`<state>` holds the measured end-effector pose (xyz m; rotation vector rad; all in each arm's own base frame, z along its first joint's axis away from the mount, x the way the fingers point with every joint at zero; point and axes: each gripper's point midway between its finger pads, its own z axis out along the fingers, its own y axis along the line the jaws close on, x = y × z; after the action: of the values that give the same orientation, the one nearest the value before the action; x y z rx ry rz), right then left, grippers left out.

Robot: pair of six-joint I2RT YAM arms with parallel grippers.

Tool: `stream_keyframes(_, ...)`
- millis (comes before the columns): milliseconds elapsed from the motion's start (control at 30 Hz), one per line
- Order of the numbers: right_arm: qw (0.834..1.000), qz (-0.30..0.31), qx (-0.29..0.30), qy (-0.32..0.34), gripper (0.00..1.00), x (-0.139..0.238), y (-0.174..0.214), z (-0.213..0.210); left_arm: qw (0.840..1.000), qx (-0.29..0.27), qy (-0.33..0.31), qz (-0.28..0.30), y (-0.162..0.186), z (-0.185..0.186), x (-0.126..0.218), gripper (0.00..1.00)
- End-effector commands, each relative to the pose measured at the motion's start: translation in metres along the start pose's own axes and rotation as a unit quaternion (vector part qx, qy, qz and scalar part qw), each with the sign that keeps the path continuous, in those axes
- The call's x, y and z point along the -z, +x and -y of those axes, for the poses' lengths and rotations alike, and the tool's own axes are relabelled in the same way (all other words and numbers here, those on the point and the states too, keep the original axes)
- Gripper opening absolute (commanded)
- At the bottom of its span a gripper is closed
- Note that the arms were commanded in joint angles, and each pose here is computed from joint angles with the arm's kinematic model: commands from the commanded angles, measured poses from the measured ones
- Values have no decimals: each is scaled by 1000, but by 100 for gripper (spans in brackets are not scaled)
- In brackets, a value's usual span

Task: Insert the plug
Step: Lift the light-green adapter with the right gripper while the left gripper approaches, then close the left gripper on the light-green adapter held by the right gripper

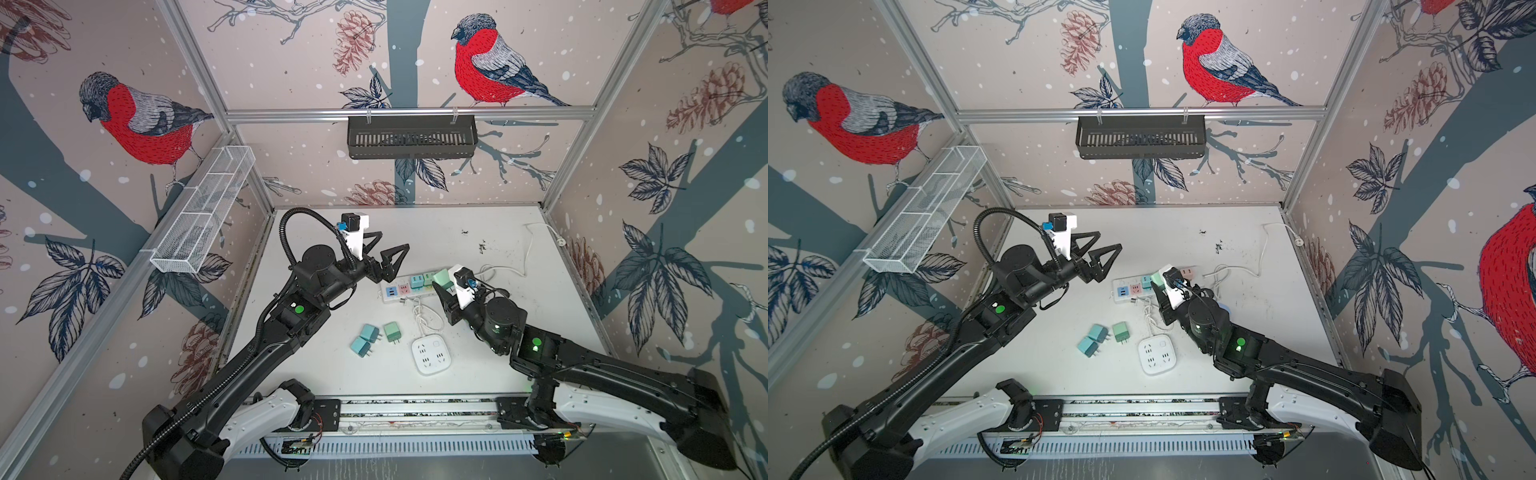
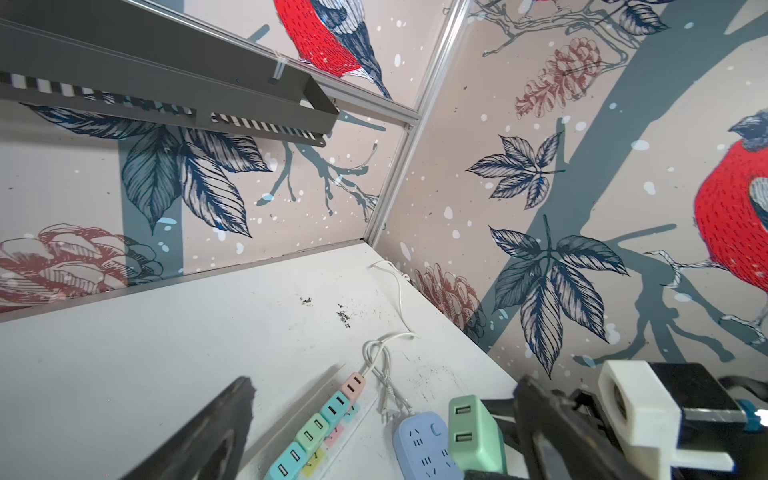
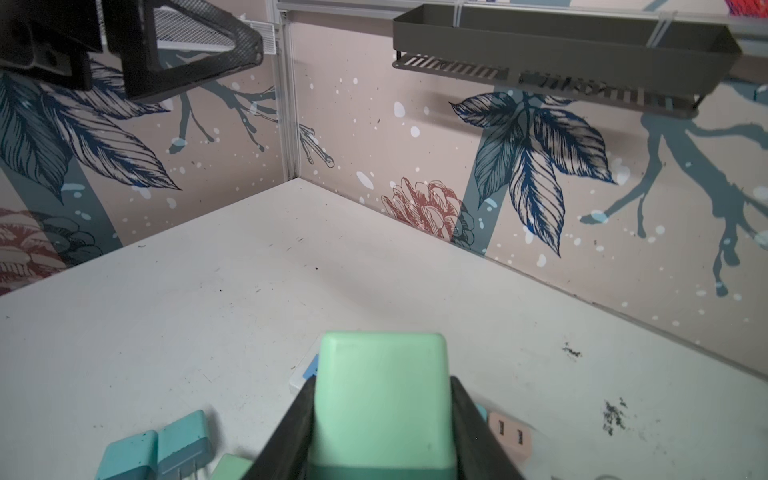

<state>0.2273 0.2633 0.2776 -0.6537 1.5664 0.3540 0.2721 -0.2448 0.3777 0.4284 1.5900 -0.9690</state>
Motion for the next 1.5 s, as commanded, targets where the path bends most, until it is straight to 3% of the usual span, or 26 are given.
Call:
stream_keyframes(0, 996, 32, 88, -3, 0, -3, -15, -1, 998, -13, 61, 8, -7, 24, 3, 94)
stream_keyframes(300, 977, 111, 172, 66, 0, 0, -21, 32, 994, -23, 109, 0, -2, 43, 6, 94)
stream_keyframes(500, 949, 138, 280, 46, 0, -2, 5, 19, 991, -25, 128, -21, 5, 50, -1, 94)
stream_keyframes(700, 947, 159, 280, 14, 0, 6, 33, 4, 989, -37, 138, -43, 12, 53, -10, 93)
stream_keyframes(1067, 943, 191, 269, 37, 0, 24, 19, 14, 979, -65, 165, -103, 35, 72, -33, 87)
stream_keyframes(1467, 933, 236, 271, 9, 0, 44, 12, 3, 965, -65, 204, -154, 61, 92, -49, 83)
